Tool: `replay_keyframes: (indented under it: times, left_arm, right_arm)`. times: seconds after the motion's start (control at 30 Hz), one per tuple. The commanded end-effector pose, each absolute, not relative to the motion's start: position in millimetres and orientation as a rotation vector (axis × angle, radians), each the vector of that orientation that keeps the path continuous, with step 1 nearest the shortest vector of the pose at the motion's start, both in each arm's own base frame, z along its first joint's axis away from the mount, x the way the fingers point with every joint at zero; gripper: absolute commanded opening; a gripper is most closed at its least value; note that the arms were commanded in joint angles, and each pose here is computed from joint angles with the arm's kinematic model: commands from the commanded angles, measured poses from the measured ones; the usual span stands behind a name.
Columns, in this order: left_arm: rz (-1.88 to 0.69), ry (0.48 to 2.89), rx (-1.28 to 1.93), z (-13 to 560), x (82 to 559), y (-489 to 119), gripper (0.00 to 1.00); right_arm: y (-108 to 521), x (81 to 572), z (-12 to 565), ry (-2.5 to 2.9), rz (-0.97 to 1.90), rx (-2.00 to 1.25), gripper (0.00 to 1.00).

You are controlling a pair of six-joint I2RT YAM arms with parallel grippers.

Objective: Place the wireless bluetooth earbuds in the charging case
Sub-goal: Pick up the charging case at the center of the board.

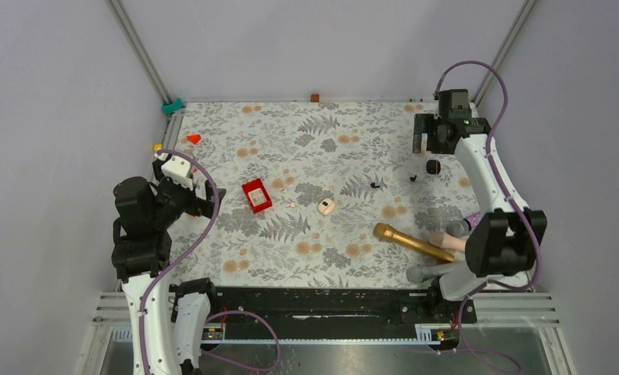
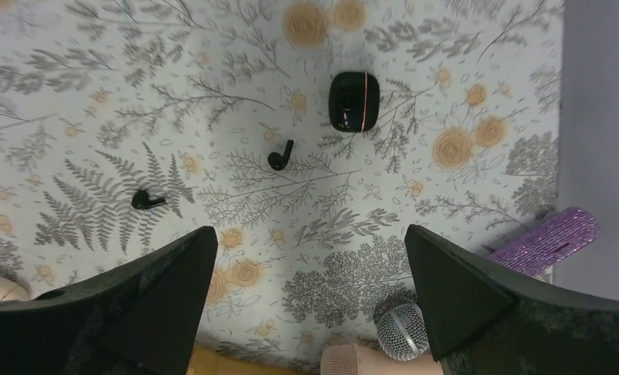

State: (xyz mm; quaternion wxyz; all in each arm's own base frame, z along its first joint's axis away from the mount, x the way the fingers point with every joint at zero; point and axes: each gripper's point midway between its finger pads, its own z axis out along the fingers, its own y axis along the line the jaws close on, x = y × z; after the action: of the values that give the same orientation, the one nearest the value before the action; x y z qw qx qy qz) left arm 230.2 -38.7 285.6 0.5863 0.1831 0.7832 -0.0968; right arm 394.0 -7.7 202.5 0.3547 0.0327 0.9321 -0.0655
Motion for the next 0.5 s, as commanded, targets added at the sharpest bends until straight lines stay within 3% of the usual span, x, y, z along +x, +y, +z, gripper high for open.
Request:
replay_keyframes:
  times: [0.0,0.27,0.47]
  left_arm:
    - [-0.235,1.774,0.472,292,234,-43,0.99]
    - [-0.257,1.789,0.478,288,236,-45,0.99]
    - [-0.296,1.795,0.498,284,237,-50,0.99]
  right_arm:
    - [-12,394,186,2.534,-0.061,0.112,0.99]
    - [-42,420,148,2.644,-0.039,0.261,0.99]
    - [-16,417,143,2.689,0.185,0.211,0.99]
